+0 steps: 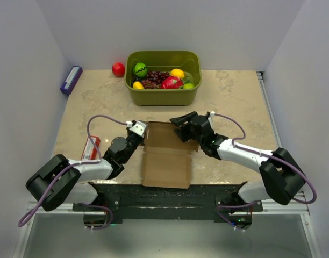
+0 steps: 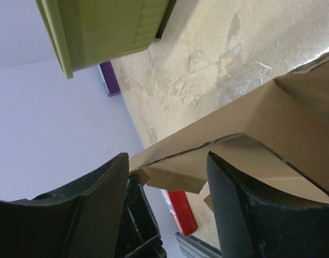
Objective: Fold the paper box
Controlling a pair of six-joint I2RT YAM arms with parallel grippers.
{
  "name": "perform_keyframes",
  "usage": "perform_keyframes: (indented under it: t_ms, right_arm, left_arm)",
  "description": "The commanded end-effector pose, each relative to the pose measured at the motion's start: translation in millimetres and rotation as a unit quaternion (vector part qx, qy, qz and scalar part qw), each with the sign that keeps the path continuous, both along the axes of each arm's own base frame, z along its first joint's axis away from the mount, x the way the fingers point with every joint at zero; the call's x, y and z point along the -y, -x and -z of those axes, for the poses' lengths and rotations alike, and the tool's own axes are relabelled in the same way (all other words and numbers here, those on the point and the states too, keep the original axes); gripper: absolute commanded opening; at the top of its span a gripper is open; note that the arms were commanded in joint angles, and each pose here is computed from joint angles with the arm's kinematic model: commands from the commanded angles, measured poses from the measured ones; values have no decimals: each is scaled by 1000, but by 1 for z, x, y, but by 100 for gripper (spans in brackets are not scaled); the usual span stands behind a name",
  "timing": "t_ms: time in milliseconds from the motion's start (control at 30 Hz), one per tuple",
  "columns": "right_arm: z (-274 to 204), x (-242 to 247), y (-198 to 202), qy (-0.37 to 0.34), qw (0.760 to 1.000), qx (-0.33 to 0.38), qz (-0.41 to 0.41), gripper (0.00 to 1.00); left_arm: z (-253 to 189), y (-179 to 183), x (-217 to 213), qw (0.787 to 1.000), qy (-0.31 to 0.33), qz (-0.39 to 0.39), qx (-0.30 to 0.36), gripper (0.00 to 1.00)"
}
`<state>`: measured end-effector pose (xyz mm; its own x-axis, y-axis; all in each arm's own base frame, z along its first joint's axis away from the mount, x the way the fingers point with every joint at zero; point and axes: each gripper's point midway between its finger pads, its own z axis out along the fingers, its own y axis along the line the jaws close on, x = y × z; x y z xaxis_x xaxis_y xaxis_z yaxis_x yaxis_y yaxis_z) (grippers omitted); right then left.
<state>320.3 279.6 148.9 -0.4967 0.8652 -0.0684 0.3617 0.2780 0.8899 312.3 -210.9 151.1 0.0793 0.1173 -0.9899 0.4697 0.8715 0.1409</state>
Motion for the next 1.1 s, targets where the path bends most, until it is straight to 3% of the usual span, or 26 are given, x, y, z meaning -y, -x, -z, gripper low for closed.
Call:
perform_keyframes:
  t_ms: [0, 167, 367, 500, 533, 567, 600, 667, 700, 733, 833, 1067]
  right_arm:
    - [-31, 2, -20, -19, 998, 29, 47, 61]
    - [-26, 6, -26, 2, 998, 27, 61, 55]
    - [-18, 1, -31, 12, 998, 25, 57, 31]
    - [-16, 0, -32, 15, 998, 31, 55, 6]
    - [-16, 0, -32, 14, 998, 33, 56, 4]
    - [-15, 0, -32, 14, 998, 33, 55, 2]
    - [-14, 0, -32, 12, 998, 35, 54, 1]
    - [-13, -1, -31, 10, 998, 36, 50, 0]
    - [-15, -2, -30, 6, 998, 41, 48, 0]
    - [-16, -2, -30, 6, 998, 44, 46, 0]
    - [-20, 1, -28, 6, 997, 56, 44, 0]
    - [-19, 14, -21, 26, 994, 100, 40, 0]
  left_arm:
    - [-30, 1, -5, 998, 21, -13, 63, 0]
    - [-31, 3, -4, 997, 21, -9, 78, 0]
    - [-29, 9, -3, 995, 15, 4, 96, 0]
    - [-25, 7, 2, 996, 15, 7, 87, 0]
    - [-24, 7, 3, 996, 16, 9, 83, 1]
    - [-26, 5, 6, 996, 18, 12, 82, 8]
    - [-23, 5, 7, 997, 16, 16, 73, 25]
    - [-26, 6, 13, 997, 19, 30, 70, 38]
    - [-28, 9, 15, 997, 23, 36, 66, 52]
    - [-31, 12, 18, 996, 25, 48, 64, 56]
    - [-37, 22, 24, 995, 46, 76, 48, 65]
    - [-42, 50, 28, 984, 132, 117, -34, 67]
